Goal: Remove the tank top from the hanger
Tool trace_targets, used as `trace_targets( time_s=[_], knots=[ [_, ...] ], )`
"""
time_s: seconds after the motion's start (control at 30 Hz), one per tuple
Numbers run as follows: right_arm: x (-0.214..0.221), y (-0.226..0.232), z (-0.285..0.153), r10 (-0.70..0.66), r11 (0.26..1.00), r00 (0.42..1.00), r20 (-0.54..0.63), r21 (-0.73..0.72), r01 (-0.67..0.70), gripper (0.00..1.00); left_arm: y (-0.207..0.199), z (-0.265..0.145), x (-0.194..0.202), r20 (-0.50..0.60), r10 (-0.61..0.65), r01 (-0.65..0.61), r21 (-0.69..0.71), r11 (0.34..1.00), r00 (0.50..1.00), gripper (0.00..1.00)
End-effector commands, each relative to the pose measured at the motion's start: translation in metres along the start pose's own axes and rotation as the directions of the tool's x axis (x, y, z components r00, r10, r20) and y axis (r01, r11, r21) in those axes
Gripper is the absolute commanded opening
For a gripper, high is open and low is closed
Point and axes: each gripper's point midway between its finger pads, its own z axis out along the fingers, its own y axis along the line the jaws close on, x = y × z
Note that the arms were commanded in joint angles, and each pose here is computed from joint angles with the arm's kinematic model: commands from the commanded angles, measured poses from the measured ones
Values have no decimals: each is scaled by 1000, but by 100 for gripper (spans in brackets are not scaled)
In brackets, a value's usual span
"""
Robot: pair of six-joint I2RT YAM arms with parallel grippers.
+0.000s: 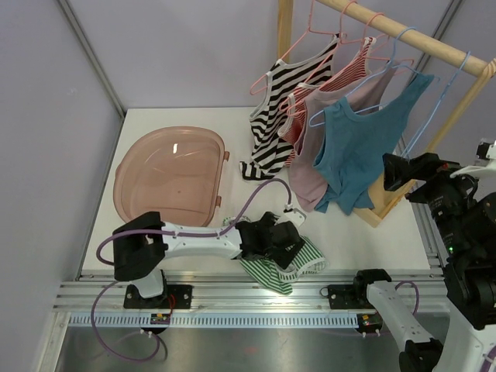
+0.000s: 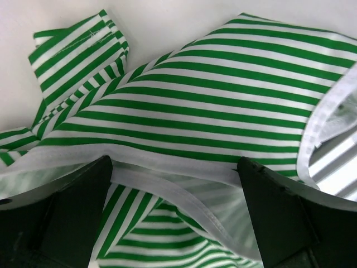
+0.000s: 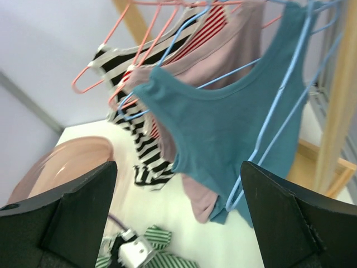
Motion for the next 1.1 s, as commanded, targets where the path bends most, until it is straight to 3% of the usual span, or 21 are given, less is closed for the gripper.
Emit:
trace_targets(
  time_s=[0.0, 0.1, 0.23, 0.27, 0.37, 0.43, 0.47, 0.77, 1.07],
  knots=[
    [17, 29, -4, -11, 984, 998, -61, -179, 0, 99, -3, 26, 8, 19, -33, 34, -27, 999, 999, 99],
    [16, 42, -18, -4, 967, 999, -54, -254, -10, 100, -12, 42, 22, -20, -49, 49, 8, 999, 999, 98],
    [13, 50, -29, -7, 954, 999, -44, -299, -7, 99, -17, 56, 45, -69, -71, 73, 28, 997, 995, 80],
    [14, 50, -30, -8, 953, 999, -44, -302, -5, 99, -18, 57, 45, -67, -80, 82, 32, 996, 995, 61],
    [13, 49, -34, -14, 953, 999, -37, -302, 2, 99, -15, 53, 44, -61, -86, 87, 27, 996, 994, 33],
    [13, 49, -37, -16, 954, 999, -31, -301, 6, 99, -11, 49, 41, -52, -80, 81, 9, 997, 995, 6],
    [13, 48, -38, -17, 955, 999, -32, -296, 7, 99, -10, 42, 34, -43, -78, 78, 6, 997, 996, 0],
    [16, 43, -44, -32, 959, 999, -22, -283, 25, 99, 11, -39, -42, 165, -112, 117, -22, 993, 980, 0],
    [16, 42, -46, -39, 960, 999, -15, -280, 33, 99, 84, -151, -124, 417, -135, 227, -179, 957, 899, 0]
  ],
)
